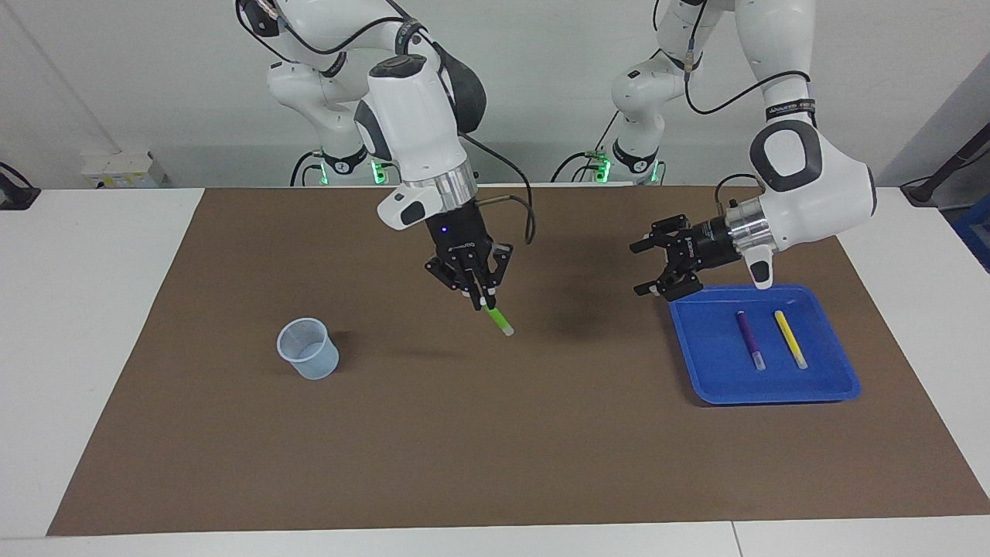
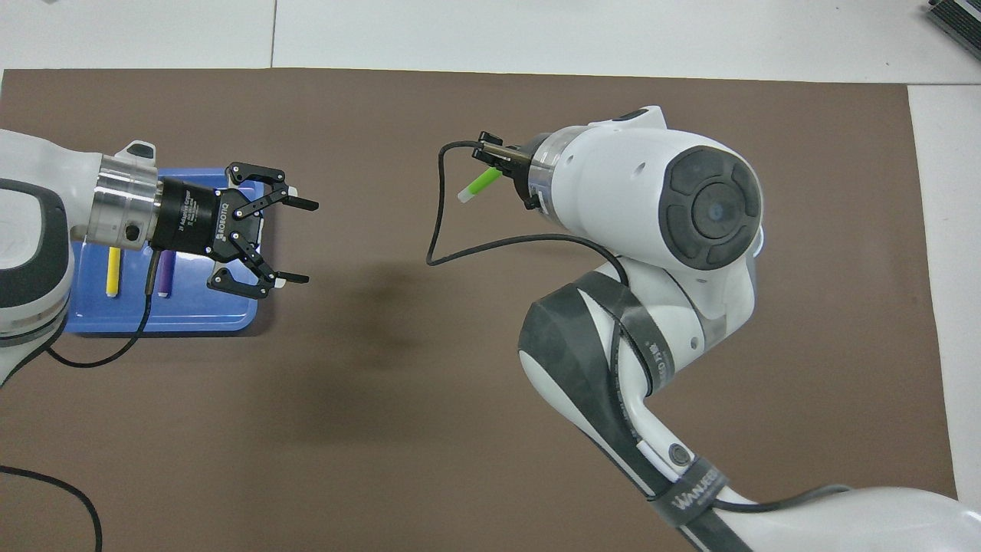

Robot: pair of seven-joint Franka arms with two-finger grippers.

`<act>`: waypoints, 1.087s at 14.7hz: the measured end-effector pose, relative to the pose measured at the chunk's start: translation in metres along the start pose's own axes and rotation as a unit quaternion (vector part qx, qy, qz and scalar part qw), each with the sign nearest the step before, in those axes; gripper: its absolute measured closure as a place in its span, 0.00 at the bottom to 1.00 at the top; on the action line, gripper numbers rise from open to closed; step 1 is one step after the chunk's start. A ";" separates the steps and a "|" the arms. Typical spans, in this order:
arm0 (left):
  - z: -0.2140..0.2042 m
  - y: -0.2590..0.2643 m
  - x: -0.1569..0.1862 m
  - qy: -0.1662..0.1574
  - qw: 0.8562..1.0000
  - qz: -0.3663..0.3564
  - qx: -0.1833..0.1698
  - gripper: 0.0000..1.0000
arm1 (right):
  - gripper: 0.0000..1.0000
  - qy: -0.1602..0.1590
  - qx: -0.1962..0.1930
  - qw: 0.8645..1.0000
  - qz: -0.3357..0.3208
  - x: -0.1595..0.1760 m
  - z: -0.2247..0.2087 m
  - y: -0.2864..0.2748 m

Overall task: Right arm passes pens to left for tray arrangement
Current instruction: 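Carry the green pen toward the open left gripper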

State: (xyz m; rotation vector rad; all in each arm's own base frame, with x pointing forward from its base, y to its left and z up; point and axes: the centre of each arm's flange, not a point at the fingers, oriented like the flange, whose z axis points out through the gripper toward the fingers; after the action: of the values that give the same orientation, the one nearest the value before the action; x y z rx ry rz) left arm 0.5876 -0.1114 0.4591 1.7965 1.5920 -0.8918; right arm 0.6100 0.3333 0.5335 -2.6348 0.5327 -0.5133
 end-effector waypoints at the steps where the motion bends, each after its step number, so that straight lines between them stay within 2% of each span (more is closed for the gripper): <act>1: 0.002 0.001 -0.002 0.001 1.000 -0.008 -0.005 0.02 | 0.82 -0.001 0.007 0.999 0.035 -0.005 0.002 -0.004; 4: 0.013 0.005 -0.013 -0.012 0.999 -0.030 -0.019 0.02 | 0.82 -0.001 0.030 0.988 0.149 -0.015 -0.001 -0.017; 7: 0.020 0.008 -0.021 -0.011 0.999 -0.032 -0.035 0.01 | 0.82 -0.008 0.037 0.977 0.211 -0.027 -0.001 -0.028; 12: 0.012 0.013 -0.039 -0.012 0.997 -0.058 -0.051 0.01 | 0.82 -0.018 0.039 0.962 0.269 -0.043 0.000 -0.039; 16: 0.022 0.013 -0.057 -0.007 0.996 -0.057 -0.062 0.01 | 0.82 -0.022 0.039 0.960 0.275 -0.049 0.001 -0.042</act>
State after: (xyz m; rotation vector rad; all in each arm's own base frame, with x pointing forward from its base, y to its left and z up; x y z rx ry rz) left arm 0.5946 -0.1650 0.4911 1.6243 1.7154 -0.8359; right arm 0.5799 0.3908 0.5389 -2.2725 1.1519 -0.2897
